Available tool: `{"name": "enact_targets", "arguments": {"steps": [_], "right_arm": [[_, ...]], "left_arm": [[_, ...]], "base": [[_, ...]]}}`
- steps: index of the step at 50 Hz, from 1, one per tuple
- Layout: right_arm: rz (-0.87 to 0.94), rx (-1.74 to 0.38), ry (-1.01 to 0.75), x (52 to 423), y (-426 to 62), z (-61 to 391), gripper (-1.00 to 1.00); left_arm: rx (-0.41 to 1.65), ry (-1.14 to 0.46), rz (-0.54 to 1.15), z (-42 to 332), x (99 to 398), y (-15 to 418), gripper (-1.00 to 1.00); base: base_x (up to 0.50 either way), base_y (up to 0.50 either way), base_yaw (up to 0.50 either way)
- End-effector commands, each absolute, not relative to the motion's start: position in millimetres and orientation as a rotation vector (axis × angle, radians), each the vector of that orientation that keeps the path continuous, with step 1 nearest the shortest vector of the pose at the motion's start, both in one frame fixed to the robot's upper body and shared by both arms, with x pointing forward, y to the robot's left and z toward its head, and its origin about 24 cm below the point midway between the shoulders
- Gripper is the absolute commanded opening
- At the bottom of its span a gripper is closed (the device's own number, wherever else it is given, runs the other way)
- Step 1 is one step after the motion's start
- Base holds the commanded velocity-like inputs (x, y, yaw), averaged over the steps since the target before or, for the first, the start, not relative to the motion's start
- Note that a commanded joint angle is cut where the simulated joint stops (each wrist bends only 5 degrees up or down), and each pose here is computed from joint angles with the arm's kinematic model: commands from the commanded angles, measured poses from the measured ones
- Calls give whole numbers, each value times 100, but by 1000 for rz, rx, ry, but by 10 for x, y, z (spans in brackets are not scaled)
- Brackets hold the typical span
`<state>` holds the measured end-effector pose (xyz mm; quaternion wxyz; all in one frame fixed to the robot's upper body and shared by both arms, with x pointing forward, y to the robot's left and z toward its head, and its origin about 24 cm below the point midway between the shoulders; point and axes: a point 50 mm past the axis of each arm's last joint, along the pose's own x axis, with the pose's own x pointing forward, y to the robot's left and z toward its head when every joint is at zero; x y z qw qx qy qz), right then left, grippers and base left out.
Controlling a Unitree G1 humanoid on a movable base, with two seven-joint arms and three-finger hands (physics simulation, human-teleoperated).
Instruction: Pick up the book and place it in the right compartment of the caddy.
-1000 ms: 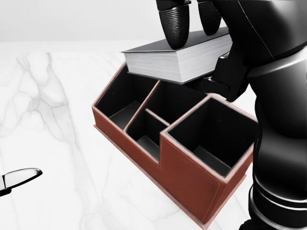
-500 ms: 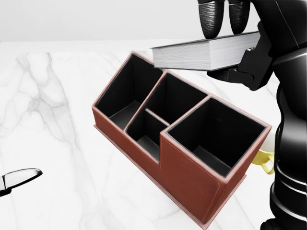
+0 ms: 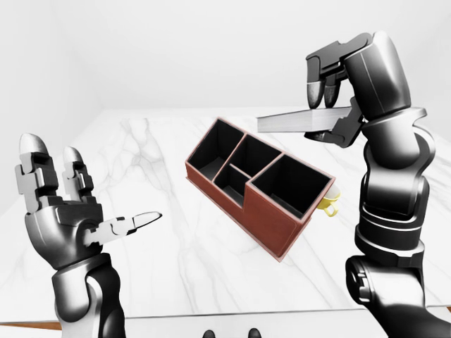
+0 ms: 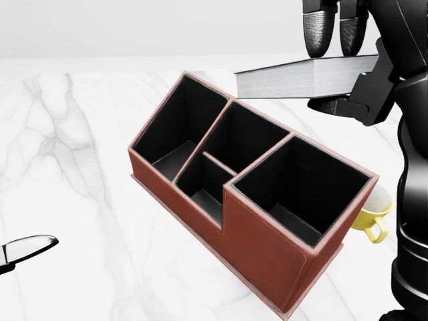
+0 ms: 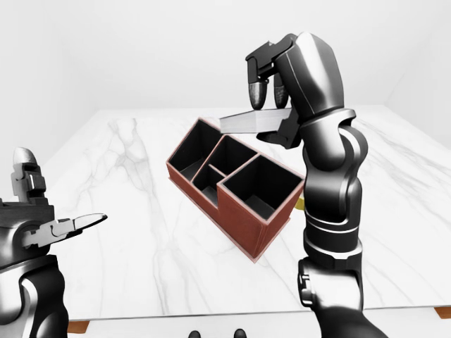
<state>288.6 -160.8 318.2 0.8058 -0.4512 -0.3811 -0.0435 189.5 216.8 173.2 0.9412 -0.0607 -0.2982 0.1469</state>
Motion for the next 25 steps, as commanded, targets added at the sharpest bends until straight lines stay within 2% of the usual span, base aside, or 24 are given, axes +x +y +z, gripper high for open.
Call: {"name": "enact_targets", "arguments": {"steps": [1, 25], "right_arm": [[-139, -975, -773, 2939, -1711, 3118, -100], [-149, -1012, -656, 3057, -1876, 2969, -100]], "left_arm": [[-123, -609, 300, 1738, 1894, 2166, 100], [-121, -608, 300, 1737, 1899, 2161, 100]], "base": [[0, 0, 0], [0, 0, 0]]}}
